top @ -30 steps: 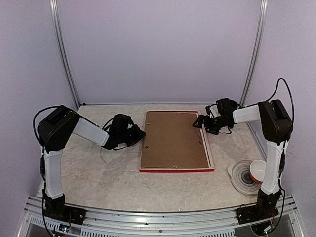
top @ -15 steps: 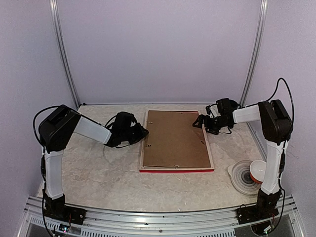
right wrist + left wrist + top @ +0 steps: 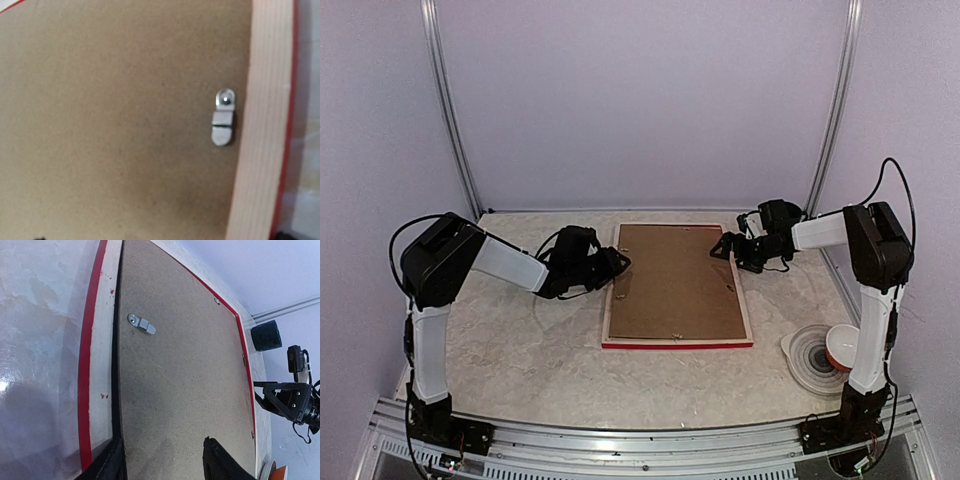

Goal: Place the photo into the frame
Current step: Adjust the photo frame on the frame body, then adjust the photo frame at the center of the board.

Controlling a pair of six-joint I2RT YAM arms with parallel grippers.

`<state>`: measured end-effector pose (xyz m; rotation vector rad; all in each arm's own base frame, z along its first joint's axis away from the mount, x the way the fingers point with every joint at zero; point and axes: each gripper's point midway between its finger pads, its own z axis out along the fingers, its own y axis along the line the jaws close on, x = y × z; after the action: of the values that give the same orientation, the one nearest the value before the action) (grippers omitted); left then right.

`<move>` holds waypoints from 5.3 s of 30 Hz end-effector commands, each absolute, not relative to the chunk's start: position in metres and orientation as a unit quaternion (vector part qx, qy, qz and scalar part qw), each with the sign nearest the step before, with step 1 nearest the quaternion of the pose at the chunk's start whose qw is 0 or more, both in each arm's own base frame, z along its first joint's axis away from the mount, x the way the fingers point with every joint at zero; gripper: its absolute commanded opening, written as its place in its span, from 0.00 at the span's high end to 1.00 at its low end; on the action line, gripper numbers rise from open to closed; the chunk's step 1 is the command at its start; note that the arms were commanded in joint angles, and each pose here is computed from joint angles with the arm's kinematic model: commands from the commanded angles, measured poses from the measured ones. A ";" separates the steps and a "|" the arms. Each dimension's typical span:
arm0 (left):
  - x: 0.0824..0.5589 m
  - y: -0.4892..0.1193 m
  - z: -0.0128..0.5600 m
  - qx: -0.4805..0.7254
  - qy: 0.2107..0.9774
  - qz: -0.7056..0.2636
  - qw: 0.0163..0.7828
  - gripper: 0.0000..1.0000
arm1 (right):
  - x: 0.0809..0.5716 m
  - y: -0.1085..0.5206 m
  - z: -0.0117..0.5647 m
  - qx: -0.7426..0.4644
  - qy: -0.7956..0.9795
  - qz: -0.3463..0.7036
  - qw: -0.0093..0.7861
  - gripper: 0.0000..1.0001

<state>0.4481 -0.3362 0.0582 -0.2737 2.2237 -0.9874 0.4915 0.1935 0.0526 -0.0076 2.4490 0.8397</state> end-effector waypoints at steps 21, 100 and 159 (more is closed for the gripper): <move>0.358 -0.296 0.105 -0.038 0.883 -0.316 0.345 0.01 | 0.395 0.167 0.104 -0.026 0.920 0.261 0.291 0.01; 0.256 -0.306 0.021 0.115 0.924 -0.192 0.310 0.09 | 0.267 0.176 0.051 -0.094 0.959 0.118 0.240 0.01; 0.250 -0.290 -0.009 0.122 0.938 -0.113 0.305 0.18 | 0.270 0.178 0.056 -0.095 0.957 0.121 0.246 0.01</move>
<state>0.2615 -0.3116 0.0257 0.2891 2.3879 -0.4469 0.2720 0.1746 0.0520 -0.2489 2.6202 0.3195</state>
